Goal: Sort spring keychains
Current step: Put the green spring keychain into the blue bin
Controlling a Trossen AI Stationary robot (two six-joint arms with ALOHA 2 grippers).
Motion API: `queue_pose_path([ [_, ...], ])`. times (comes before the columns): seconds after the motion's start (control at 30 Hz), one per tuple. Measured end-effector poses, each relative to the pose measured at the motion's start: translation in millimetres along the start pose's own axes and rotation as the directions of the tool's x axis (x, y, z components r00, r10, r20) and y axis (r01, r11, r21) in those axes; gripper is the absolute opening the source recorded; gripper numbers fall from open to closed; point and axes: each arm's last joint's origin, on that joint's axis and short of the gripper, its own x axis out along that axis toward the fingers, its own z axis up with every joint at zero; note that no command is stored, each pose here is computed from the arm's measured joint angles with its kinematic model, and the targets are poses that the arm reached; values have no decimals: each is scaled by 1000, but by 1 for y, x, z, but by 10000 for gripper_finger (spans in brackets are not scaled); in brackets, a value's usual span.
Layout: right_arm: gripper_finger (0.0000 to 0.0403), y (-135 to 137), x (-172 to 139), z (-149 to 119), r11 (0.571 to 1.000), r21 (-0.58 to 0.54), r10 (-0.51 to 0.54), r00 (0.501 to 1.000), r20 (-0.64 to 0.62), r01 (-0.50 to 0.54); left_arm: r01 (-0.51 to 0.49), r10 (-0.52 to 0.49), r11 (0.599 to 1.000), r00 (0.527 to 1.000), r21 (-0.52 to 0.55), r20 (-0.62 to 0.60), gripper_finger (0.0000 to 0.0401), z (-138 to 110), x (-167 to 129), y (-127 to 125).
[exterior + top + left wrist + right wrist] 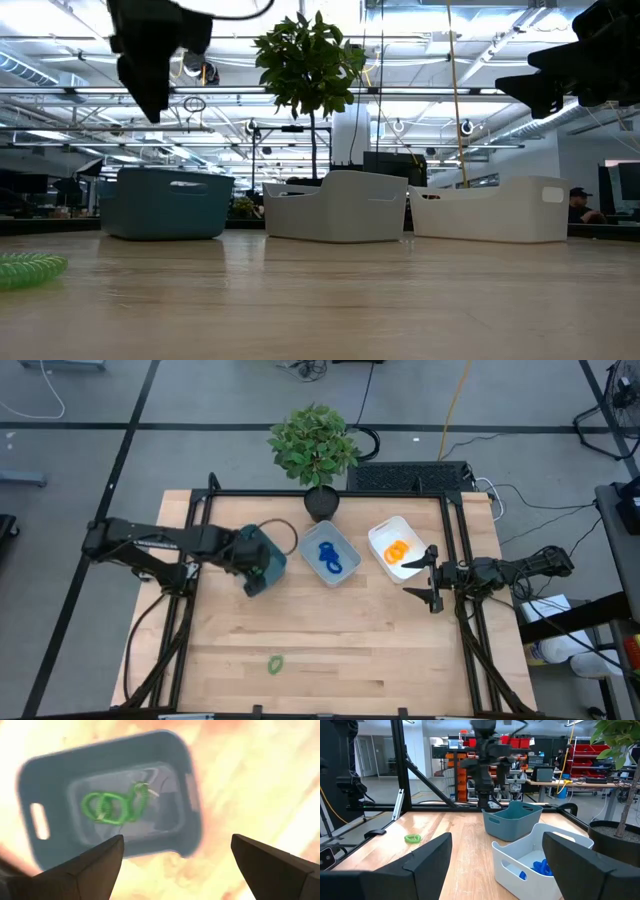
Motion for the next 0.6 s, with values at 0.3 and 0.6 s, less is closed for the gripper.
queue_pose_path([
  [0.3,297,0,0,0,1000,0,1,1000,0,-1,61,-61,998,998,-3,-7,376,-30,-8,-42],
  [0.6,297,0,0,0,1000,0,0,1000,0,0,88,-85,995,994,53,-65,376,-51,7,-85],
])
